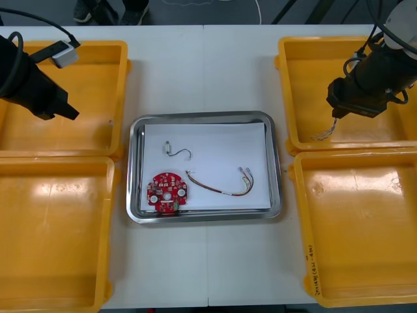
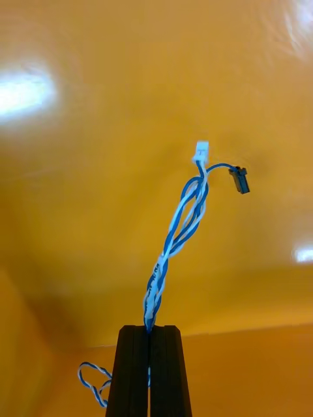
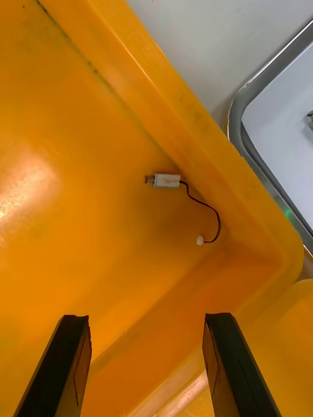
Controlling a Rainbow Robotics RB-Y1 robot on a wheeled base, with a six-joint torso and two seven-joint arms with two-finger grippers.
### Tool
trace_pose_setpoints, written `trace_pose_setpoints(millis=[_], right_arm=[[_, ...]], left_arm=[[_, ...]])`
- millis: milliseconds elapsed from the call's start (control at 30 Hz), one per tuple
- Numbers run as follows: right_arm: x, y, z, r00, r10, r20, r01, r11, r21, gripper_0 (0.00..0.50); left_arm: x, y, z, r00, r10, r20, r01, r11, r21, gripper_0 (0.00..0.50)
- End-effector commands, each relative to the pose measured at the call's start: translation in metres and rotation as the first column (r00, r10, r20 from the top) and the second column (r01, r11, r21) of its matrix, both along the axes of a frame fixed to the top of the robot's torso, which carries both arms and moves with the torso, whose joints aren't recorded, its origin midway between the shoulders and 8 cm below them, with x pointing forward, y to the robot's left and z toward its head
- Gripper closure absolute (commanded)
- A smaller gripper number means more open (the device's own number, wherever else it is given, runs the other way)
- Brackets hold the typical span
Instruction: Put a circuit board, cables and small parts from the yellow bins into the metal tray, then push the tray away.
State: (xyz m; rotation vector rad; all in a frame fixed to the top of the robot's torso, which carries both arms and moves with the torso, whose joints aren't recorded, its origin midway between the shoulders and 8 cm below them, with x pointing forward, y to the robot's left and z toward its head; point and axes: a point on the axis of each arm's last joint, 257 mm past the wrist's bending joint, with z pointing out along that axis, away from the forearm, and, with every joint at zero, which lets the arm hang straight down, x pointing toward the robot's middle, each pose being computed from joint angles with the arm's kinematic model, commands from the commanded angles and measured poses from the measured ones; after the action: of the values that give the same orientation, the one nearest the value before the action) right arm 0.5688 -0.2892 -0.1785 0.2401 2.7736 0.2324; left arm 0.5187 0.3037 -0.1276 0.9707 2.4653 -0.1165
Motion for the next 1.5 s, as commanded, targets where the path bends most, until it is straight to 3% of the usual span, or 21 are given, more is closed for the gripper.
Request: trace_pose_setpoints(millis=[33,233,367,533,667,933,1100,1267,1500], right_arm=[[0.018,-0.003,0.058,0.986,0.128,0.109,-0.124,0.991,-0.043,0.5],[0.008,0.004,0.069,0.946,0.305,0.111,-0.297,0.951,-0.084,0.5],[-0.01,-0.008,0.08,0.898,0.436,0.064,-0.421,0.892,-0.165,0.5],[-0.026,-0.011,0.093,0.833,0.553,0.021,-0.534,0.812,-0.235,0.5],[-0.033,-0.004,0.106,0.77,0.637,0.012,-0.608,0.74,-0.289,0.5],[-0.038,0.043,0.121,0.599,0.8,0.034,-0.738,0.569,-0.362,0.5],[-0.042,0.072,0.124,0.496,0.868,0.036,-0.788,0.467,-0.4,0.5],[-0.047,0.1,0.121,0.408,0.913,0.025,-0.821,0.379,-0.427,0.5],[-0.057,0.146,0.112,0.266,0.964,-0.025,-0.843,0.22,-0.491,0.5]], left_arm=[[0.011,0.014,0.013,0.963,-0.252,0.093,0.241,0.963,0.122,0.0],[0.018,0.008,0.008,0.915,-0.388,0.112,0.362,0.91,0.202,0.0],[0.02,0.003,-0.001,0.877,-0.469,0.104,0.432,0.864,0.257,0.0],[0.022,-0.005,-0.006,0.879,-0.466,0.098,0.434,0.869,0.237,0.0],[0.032,-0.007,-0.007,0.891,-0.443,0.103,0.416,0.886,0.206,0.0],[0.063,-0.015,-0.006,0.91,-0.376,0.173,0.356,0.924,0.137,0.0],[0.07,-0.023,-0.006,0.909,-0.368,0.196,0.351,0.929,0.115,0.0],[0.071,-0.025,-0.01,0.911,-0.366,0.192,0.35,0.93,0.115,0.0],[0.064,-0.031,-0.029,0.918,-0.366,0.15,0.357,0.93,0.085,0.0]])
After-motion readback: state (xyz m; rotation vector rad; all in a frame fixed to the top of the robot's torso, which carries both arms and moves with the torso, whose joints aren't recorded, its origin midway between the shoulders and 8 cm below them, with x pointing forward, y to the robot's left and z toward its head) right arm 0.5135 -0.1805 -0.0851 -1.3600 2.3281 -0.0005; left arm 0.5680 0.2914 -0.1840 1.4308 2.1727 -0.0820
